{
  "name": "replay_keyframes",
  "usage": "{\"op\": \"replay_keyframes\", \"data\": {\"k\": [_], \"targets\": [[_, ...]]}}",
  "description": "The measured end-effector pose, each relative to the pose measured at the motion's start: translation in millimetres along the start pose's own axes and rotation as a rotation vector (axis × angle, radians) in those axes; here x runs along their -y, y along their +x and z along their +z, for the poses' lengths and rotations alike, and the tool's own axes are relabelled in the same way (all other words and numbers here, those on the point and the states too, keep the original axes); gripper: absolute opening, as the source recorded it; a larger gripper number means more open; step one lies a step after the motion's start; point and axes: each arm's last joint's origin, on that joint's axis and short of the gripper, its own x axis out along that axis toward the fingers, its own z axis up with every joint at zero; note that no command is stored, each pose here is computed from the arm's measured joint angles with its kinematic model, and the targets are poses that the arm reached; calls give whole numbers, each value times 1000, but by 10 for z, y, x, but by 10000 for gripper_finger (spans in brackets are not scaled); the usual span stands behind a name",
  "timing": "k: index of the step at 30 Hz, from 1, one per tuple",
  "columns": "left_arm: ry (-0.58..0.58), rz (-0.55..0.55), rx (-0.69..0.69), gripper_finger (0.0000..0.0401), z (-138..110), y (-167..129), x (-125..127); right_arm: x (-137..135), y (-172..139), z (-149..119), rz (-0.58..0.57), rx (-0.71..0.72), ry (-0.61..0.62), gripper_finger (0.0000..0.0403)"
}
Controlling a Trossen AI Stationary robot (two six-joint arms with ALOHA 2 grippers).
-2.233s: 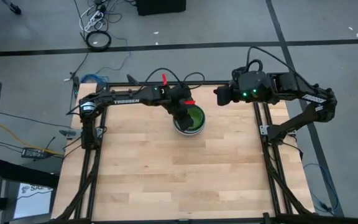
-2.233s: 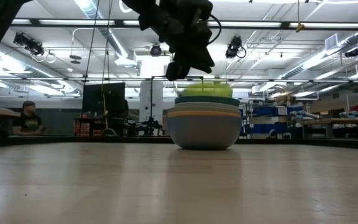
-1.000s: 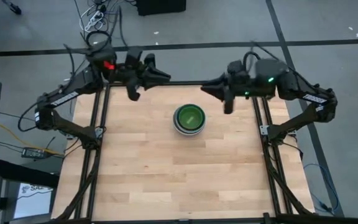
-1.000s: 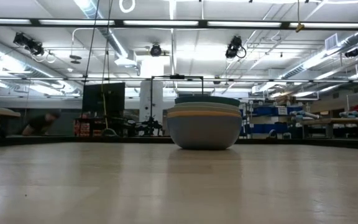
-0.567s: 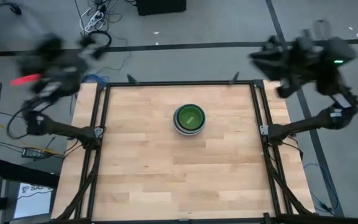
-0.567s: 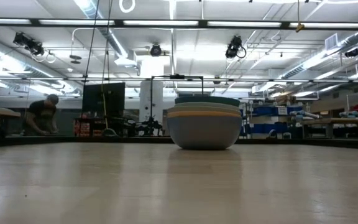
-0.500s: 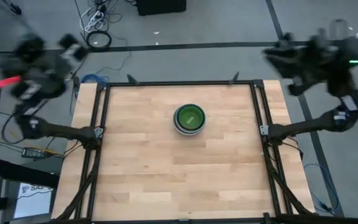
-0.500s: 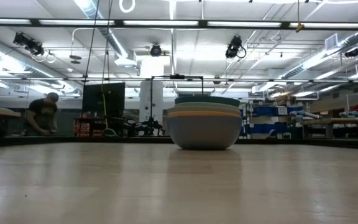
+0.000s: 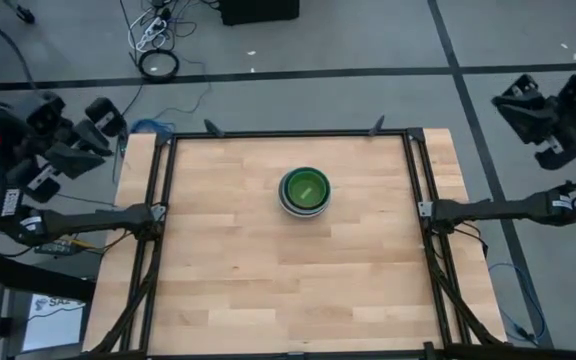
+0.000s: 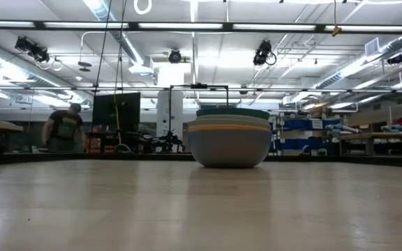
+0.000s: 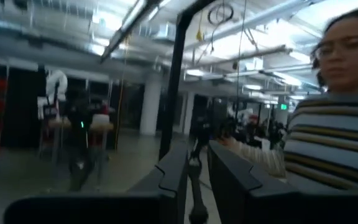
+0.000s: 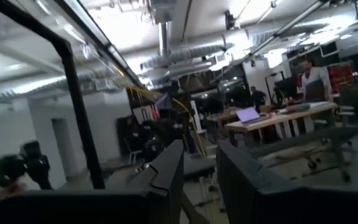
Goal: Nest bowls inside each other
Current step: Return to Home Position
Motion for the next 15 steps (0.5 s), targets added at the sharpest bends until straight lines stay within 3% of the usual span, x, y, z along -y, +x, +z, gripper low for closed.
{"op": "replay_keyframes", "data": {"k": [5, 9, 12, 15], "targets": [[-25, -105, -65, 71, -27, -79, 119, -49, -132, 59, 64, 46, 15, 87], [58, -157, -1, 71, 60, -135, 242, -56, -154, 65, 72, 53, 2, 86], [56, -196, -35, 71, 33, -191, 308, -45, -172, -3, 76, -24, -21, 85], [106, -167, -38, 71, -15, -309, 418, -4, -127, -125, 53, -124, -16, 83]]}}
